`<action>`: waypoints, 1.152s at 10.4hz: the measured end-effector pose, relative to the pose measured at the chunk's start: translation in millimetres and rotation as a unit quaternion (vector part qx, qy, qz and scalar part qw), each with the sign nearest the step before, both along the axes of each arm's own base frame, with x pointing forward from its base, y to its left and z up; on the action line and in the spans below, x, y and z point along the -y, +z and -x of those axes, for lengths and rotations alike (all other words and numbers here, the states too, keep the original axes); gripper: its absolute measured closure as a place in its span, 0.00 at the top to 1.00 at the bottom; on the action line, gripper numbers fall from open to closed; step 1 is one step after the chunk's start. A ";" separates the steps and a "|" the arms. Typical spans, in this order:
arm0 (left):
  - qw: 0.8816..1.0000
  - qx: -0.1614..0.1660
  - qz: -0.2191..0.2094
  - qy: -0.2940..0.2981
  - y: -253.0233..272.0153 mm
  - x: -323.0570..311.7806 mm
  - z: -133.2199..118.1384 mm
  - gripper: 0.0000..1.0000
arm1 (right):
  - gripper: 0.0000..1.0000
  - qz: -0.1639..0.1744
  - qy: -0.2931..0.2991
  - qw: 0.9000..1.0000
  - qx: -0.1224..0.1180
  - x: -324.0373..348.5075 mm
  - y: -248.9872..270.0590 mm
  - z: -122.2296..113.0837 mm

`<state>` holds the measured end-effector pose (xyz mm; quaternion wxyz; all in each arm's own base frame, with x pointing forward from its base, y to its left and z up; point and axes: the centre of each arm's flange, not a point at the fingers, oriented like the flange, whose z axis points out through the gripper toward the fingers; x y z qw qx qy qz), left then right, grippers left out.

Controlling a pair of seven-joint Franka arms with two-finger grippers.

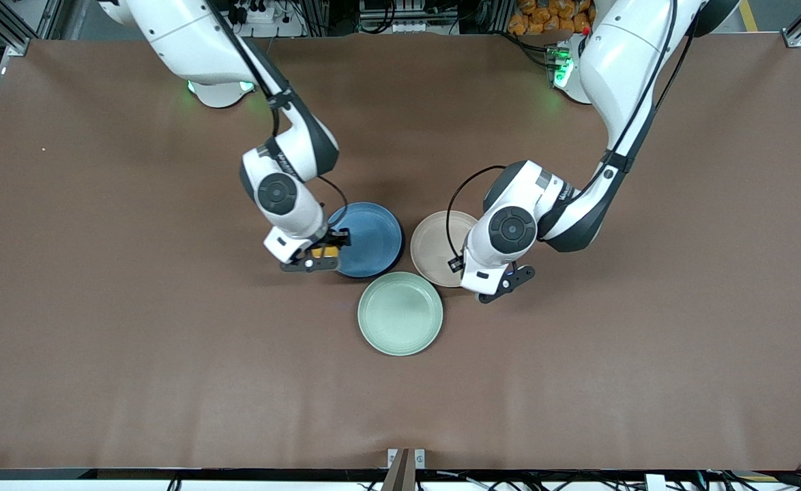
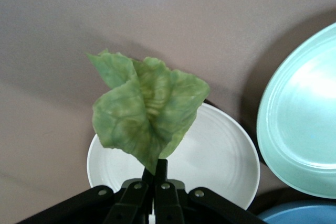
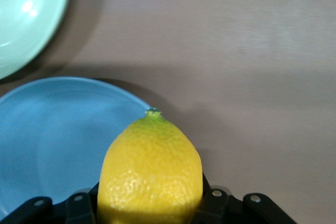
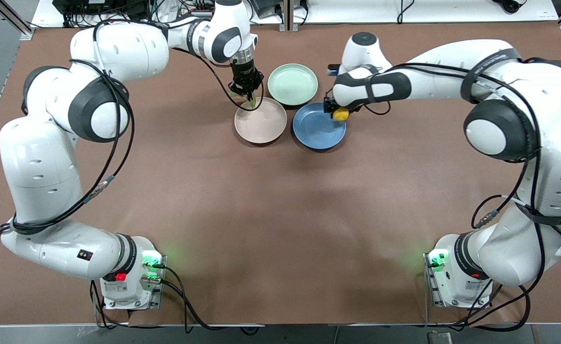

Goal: Place lemon and lettuce in plates
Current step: 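Carry the lemon to the blue plate while the left gripper carries lettuce to beige plate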

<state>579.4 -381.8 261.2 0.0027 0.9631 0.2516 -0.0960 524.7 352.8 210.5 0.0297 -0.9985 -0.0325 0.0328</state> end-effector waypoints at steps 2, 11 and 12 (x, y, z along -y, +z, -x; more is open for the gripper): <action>1.000 -0.001 -0.005 0.015 1.0 17.5 11.1 0.02 | 0.59 -0.001 0.010 1.000 0.000 -15.2 -4.7 3.7; 0.998 0.036 -0.035 0.047 13.0 -1.9 -11.9 0.82 | 0.96 -0.008 -0.004 1.000 -0.003 -40.6 -17.7 5.1; 0.997 0.056 -0.039 0.029 31.8 -12.9 -20.8 0.95 | 1.00 -0.010 -0.005 1.000 0.000 -41.6 -12.8 0.8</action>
